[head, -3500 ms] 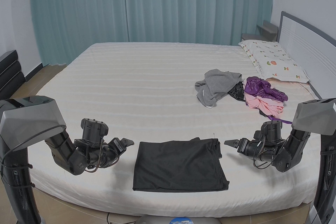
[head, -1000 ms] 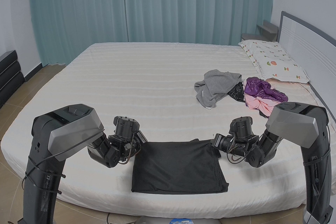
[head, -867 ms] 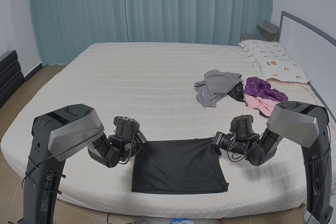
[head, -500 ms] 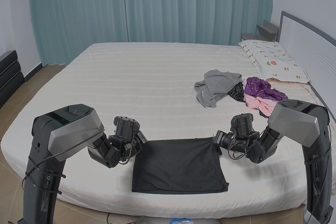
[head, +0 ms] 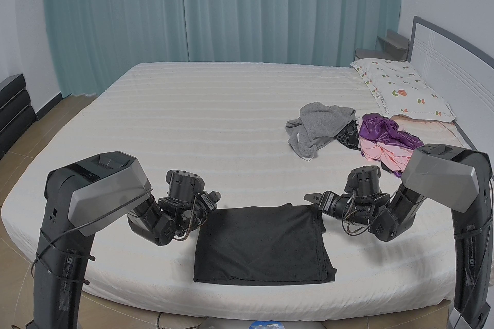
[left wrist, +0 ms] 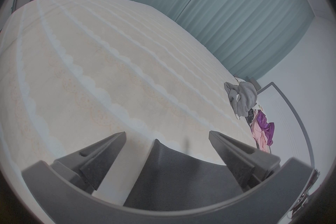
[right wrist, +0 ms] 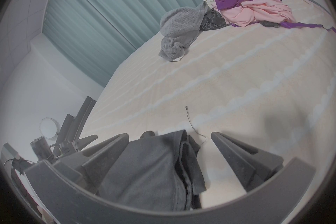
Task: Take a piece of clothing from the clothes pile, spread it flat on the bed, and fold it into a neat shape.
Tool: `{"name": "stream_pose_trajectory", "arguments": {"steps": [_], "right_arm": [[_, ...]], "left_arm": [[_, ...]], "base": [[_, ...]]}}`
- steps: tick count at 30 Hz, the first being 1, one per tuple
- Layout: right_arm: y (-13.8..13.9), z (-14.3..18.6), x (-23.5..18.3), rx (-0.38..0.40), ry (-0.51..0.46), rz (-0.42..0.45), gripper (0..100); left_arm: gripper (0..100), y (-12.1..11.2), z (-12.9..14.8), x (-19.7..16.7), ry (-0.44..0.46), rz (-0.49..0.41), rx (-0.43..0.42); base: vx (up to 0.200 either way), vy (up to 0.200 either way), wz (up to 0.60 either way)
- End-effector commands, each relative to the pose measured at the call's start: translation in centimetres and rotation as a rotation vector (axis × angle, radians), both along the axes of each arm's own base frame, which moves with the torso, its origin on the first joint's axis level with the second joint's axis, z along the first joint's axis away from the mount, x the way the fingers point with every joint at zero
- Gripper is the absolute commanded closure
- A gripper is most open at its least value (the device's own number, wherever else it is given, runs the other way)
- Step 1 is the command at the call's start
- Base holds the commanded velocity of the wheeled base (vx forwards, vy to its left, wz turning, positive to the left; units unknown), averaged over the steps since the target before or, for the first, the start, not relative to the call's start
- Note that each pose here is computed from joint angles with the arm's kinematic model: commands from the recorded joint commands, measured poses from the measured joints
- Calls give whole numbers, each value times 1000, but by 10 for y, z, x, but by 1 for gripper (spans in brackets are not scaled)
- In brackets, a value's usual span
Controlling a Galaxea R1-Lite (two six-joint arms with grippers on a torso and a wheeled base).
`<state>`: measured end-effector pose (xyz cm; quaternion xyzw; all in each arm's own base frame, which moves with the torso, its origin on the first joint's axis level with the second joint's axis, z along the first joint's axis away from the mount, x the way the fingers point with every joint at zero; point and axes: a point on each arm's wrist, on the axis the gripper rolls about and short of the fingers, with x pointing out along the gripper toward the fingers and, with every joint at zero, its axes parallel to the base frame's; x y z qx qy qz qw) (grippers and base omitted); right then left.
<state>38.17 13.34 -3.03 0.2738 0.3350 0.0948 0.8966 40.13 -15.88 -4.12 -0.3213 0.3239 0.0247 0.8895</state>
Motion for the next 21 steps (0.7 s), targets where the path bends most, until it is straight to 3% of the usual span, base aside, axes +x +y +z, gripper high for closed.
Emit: {"name": "stream_pose_trajectory", "arguments": {"steps": [1, 7, 11, 17, 21], "right_arm": [[-15, 26, -35, 54, -20, 48, 0], [-26, 22, -93, 62, 39, 95, 0], [-31, 16, -124, 60, 61, 130, 0], [-19, 7, -135, 56, 71, 193, 0], [-12, 0, -137, 51, 91, 218, 0]], "left_arm": [[0, 12, 17, -4, -2, 42, -58], [0, 27, 40, -34, 59, 5, -140], [0, 31, 39, -57, 116, 31, -166], [0, 47, 43, -88, 120, 55, -194], [0, 43, 49, -89, 51, 39, -221]], "base": [[0, 0, 0], [0, 0, 0], [0, 0, 0], [0, 0, 0], [-50, 0, 0]]}}
